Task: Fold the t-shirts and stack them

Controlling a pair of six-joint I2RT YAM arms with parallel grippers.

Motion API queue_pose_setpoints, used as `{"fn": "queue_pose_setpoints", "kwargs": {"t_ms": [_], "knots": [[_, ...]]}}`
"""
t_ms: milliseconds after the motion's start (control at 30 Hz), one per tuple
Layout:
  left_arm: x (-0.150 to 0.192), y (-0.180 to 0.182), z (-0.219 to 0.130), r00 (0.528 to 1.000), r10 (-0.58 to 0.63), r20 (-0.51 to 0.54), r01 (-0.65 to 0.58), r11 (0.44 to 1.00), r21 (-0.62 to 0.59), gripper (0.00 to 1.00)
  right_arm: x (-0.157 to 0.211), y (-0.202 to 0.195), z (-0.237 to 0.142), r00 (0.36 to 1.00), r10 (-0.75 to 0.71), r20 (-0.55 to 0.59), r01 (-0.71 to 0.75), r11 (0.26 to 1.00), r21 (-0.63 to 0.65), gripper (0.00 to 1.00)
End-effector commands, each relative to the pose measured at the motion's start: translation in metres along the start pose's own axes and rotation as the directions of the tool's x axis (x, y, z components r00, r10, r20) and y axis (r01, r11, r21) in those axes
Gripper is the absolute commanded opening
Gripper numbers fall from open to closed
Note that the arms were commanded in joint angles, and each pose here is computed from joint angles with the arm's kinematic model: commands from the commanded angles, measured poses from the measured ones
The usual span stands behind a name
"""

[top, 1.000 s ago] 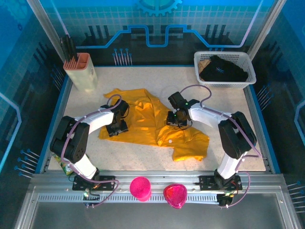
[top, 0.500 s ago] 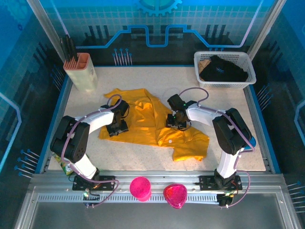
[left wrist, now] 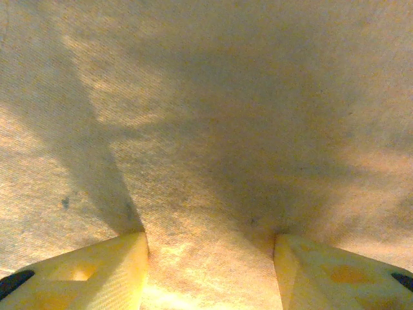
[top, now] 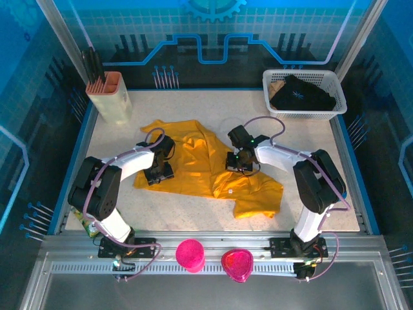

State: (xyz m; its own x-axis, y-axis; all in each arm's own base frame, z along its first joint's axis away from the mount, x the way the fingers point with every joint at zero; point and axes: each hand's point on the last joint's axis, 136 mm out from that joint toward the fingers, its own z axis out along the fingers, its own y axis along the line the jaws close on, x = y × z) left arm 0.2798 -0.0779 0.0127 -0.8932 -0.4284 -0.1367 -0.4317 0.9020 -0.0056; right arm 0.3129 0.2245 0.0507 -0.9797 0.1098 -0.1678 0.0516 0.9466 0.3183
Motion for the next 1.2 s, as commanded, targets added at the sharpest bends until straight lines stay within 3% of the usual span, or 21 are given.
{"fn": "queue_pose_setpoints", "kwargs": {"t_ms": [0, 233, 667, 1167], "knots": [[0.007, 0.001, 0.004, 0.999, 0.021, -0.026, -0.021, 1.000, 0.003, 0.55, -0.008, 0.027, -0.022, 0.997, -0.063, 0.036, 0.064, 0.997, -0.046, 0.00], [0.007, -0.001, 0.007, 0.999, 0.022, -0.034, -0.022, 1.000, 0.003, 0.55, 0.017, 0.077, -0.006, 0.987, -0.162, -0.017, 0.160, 0.983, -0.090, 0.00], [0.008, -0.003, 0.010, 0.999, 0.024, -0.041, -0.024, 1.000, 0.005, 0.55, 0.051, 0.123, 0.022, 0.958, -0.262, -0.112, 0.246, 0.959, -0.141, 0.00], [0.013, -0.005, 0.016, 0.998, 0.031, -0.053, -0.031, 0.999, 0.012, 0.54, 0.047, 0.180, 0.001, 0.926, -0.377, -0.002, 0.372, 0.914, -0.163, 0.00]]}}
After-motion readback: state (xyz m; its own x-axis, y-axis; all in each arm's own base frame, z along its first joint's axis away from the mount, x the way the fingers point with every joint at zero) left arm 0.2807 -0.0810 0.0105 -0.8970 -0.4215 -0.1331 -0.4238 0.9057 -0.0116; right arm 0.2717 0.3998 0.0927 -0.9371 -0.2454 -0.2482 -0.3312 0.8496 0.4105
